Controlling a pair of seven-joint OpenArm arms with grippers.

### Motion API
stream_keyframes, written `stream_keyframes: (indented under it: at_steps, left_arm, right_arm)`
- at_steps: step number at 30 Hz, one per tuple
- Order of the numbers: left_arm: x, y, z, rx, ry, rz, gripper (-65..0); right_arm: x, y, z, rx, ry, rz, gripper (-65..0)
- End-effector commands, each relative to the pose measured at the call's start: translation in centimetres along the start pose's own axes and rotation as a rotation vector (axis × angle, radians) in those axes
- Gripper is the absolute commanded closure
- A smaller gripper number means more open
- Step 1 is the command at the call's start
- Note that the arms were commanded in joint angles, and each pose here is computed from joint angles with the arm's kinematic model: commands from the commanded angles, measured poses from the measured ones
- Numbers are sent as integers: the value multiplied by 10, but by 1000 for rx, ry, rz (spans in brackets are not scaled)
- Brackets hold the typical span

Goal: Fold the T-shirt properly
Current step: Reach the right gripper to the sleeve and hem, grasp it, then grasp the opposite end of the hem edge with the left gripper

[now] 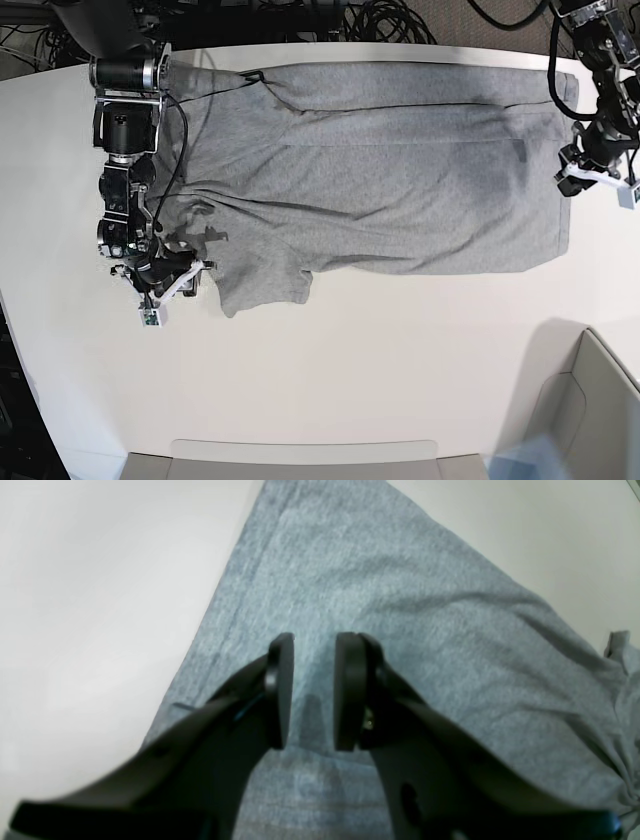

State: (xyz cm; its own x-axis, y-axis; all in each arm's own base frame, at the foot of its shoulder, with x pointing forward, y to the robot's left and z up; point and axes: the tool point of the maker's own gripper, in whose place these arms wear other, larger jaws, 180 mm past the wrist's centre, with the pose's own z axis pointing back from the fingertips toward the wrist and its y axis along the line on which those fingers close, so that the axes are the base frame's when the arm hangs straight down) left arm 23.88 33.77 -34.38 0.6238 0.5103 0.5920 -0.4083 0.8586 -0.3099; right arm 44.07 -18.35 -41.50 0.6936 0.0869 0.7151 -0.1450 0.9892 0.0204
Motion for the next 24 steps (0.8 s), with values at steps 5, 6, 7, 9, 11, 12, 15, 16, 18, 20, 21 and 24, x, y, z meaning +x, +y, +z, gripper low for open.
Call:
stream_keyframes:
  at_steps: [5, 6, 7, 9, 11, 12, 15, 16, 18, 20, 21, 24]
  left_arm:
    - [16, -1, 5, -4, -46, -17, -142]
    - [16, -1, 5, -4, -46, -17, -142]
    - [15, -2, 5, -5, -44, -18, -142]
    - [17, -3, 4, -8, -47, -19, -142]
    - [17, -4, 4, -11, -48, -19, -142]
    - [17, -4, 4, -11, -48, -19, -142]
    - [24, -9, 3, -21, -68, -19, -145]
    - [33, -13, 2, -30, -92, -18, -146]
    - [41, -15, -4, -39, -109, -4, -147]
    - [45, -14, -18, -42, -96, 1, -157]
    - [55, -14, -25, -40, -101, -3, -167]
    - [80, -12, -46, -31, -124, 0, -182]
  right_arm:
    - [-11, 24, -3, 54, 6, 63, -237]
    - [-15, 30, -4, 71, 11, 57, -237]
    - [-21, 35, -4, 89, 20, 44, -237]
    - [-27, 48, -4, 136, 24, 15, -237]
    - [-32, 57, -4, 169, 31, -2, -237]
    - [-34, 57, -4, 174, 39, 5, -237]
    - [-40, 68, -5, 195, 59, 58, -237]
    - [-39, 70, -5, 200, 60, 73, -237]
    - [-32, 73, -6, 203, 54, 88, -237]
    - [-36, 71, -8, 199, 70, 85, -237]
    - [-35, 69, -9, 197, 73, 82, -237]
    - [-37, 68, -11, 194, 86, 76, -237]
